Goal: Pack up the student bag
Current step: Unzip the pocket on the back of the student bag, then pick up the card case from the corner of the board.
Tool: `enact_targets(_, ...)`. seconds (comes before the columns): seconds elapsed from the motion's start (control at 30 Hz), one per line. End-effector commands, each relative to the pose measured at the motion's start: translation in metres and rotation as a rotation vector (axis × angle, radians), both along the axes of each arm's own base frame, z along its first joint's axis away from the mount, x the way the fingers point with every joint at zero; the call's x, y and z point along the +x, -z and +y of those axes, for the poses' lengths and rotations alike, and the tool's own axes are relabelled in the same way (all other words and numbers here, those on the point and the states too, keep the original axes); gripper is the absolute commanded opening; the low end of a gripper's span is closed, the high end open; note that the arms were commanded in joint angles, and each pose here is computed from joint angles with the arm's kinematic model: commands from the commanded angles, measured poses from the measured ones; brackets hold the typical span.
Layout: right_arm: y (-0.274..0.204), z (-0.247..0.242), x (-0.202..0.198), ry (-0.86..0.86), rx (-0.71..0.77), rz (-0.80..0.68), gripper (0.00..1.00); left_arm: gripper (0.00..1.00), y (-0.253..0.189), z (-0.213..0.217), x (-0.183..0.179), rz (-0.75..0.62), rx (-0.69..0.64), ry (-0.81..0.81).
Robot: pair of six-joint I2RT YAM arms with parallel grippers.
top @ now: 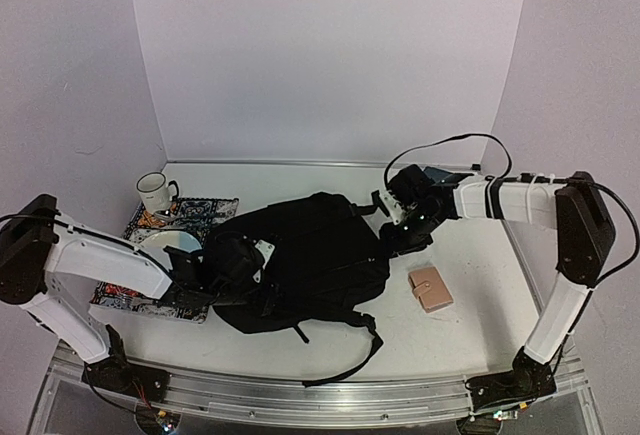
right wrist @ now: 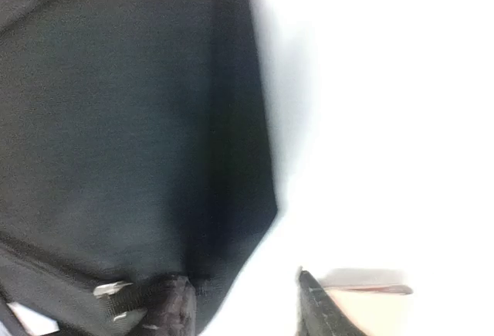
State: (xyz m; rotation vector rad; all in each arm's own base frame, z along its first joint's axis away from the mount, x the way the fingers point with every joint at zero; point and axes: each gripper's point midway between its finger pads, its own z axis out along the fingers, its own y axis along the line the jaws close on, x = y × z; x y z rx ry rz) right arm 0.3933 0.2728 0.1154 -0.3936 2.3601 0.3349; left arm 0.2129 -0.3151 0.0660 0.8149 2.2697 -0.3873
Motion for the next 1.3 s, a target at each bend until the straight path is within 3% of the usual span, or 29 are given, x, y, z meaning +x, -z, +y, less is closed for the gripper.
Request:
enact_targets(0.0,-0.036,0.010,-0.016,-0.019,0.109,-0.036,0.61,0.64,-0.052,-0.011,0.018,-0.104,-0.007,0.018)
enact_targets(0.13,-0.041,0.003,-0.021,0.018,0.147,-0.044,0.72,0.74,-0.071,-0.023,0.034,-0.178,0.027,0.037)
enact_targets(0.33,-0.038,-0.006,-0.031,0.051,0.180,-0.040,0.92,0.81,-0.074,-0.047,0.053,-0.233,0.106,0.090)
enact_targets(0.43,-0.027,-0.018,-0.033,0.105,0.163,-0.022,0.97,0.83,-0.071,-0.057,0.059,-0.245,0.133,0.111)
enact_targets(0.67,-0.001,-0.065,-0.043,0.242,0.062,0.023,0.98,0.87,-0.060,-0.073,0.061,-0.222,0.150,0.159)
enact_targets(1.0,0.011,-0.089,-0.049,0.296,-0.002,0.060,0.98,0.94,-0.044,-0.086,0.071,-0.240,0.235,0.182)
enact_targets(1.27,0.056,-0.111,-0.065,0.341,-0.130,0.188,0.98,0.94,-0.060,-0.079,0.067,-0.218,0.161,0.117)
